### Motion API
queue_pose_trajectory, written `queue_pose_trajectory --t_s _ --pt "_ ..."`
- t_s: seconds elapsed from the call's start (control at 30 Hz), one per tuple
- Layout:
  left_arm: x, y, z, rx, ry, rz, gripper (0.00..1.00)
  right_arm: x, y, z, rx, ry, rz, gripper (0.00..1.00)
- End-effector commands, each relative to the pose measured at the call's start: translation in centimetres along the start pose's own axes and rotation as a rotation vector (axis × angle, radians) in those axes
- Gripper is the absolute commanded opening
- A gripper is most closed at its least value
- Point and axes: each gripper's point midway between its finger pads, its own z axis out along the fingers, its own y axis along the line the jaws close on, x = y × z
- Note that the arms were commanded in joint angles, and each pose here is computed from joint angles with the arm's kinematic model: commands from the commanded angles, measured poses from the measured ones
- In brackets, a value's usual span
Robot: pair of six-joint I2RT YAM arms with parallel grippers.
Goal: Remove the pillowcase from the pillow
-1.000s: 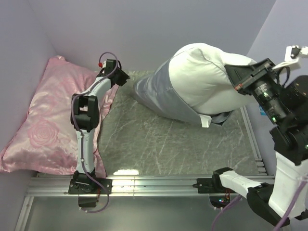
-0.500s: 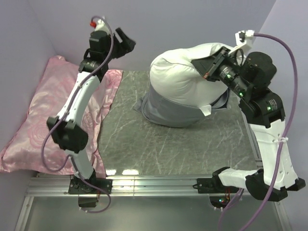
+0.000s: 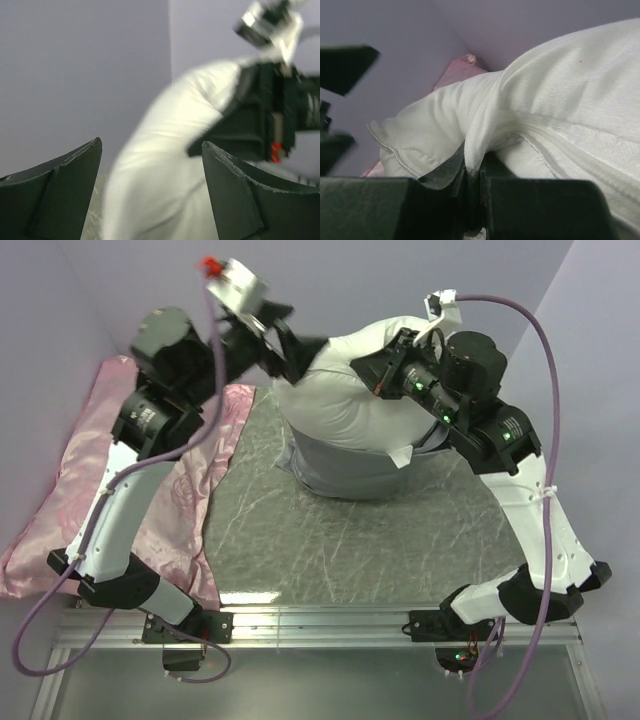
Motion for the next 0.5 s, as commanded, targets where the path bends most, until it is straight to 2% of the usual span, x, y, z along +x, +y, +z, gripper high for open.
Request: queue_pose_trajectory --t_s 0.0,0.1,0.17,0.27,0.47 --pt "6.8 -2.7 0.0 0.131 0.21 0.156 0.87 1.1 0.1 1.6 0.017 0.033 -0.043 0.0" --pt "8.5 -3.5 -0.2 0.149 0.292 0.186 0.87 1.6 0.8 2.2 0.013 0.038 -0.047 0.0" --pt "10.7 -2.5 0.2 0.086 0.377 0.232 0.88 1.4 1.2 2.2 0.003 0.037 -0.042 0.0" --pt "12.7 -3.4 0.6 0.117 0.444 0.246 0.86 1.1 2.6 2.1 -0.03 0.03 -0.035 0.0" --pt "12.6 -7.0 -0.9 0.298 0.436 0.178 0.87 -0.2 3.1 2.4 -0.019 0.016 -0.045 0.0"
